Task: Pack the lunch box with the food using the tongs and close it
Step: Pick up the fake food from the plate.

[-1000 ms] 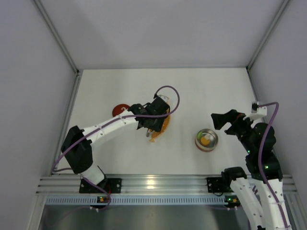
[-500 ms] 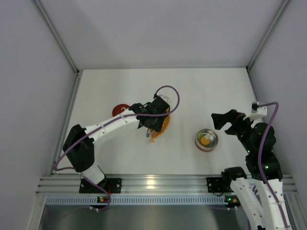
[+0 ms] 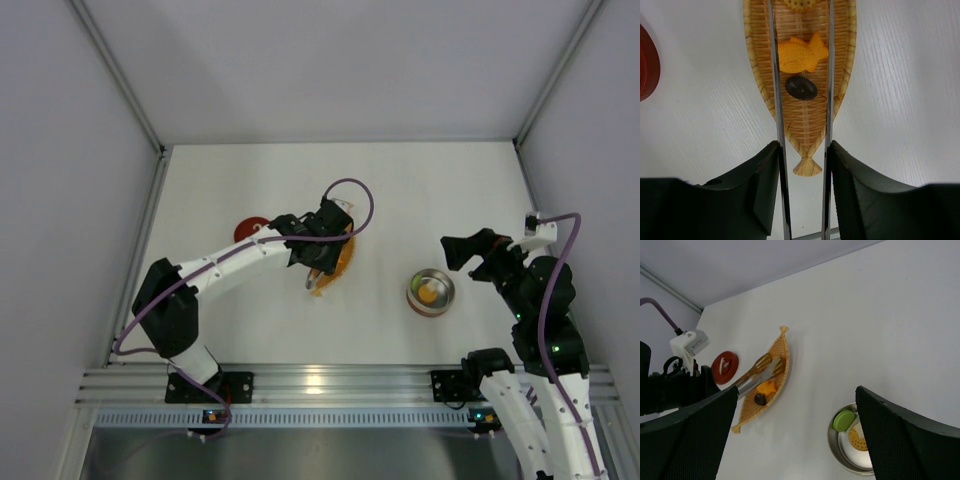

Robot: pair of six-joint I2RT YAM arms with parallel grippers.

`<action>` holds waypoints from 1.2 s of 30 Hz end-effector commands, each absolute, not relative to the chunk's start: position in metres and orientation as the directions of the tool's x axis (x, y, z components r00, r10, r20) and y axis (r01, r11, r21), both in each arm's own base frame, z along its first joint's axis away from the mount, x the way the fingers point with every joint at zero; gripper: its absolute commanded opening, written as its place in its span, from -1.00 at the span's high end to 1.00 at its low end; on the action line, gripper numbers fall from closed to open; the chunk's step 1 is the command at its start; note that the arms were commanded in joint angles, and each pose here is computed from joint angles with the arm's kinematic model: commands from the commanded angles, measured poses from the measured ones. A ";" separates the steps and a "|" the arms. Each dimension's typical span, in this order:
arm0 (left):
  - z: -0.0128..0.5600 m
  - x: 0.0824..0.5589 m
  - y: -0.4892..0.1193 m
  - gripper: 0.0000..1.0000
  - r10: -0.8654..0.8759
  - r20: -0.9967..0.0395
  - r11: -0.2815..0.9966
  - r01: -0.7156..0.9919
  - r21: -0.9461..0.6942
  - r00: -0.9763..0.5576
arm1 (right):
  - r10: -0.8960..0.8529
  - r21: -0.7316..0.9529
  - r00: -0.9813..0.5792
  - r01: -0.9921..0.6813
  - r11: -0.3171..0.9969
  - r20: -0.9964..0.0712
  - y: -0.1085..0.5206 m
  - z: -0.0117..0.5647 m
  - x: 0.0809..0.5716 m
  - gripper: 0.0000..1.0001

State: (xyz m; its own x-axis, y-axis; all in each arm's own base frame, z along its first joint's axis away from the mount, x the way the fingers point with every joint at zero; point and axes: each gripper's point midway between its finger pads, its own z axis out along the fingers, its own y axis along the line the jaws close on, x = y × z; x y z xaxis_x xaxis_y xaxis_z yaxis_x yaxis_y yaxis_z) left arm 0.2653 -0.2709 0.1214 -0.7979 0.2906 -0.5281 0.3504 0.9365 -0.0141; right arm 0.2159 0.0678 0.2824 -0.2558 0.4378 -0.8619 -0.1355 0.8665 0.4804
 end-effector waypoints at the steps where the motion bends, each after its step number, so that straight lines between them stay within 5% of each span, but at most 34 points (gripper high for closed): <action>1: 0.137 0.276 -0.287 0.05 0.257 -0.581 0.930 0.361 -0.069 -0.772 | 0.430 0.464 -0.226 -0.126 0.877 -0.874 0.062 0.288 0.216 -0.99; 36: 0.202 0.268 -0.282 0.16 0.220 -0.663 0.919 0.379 -0.104 -0.715 | 0.441 0.477 -0.229 -0.137 0.868 -0.868 0.065 0.291 0.219 -0.99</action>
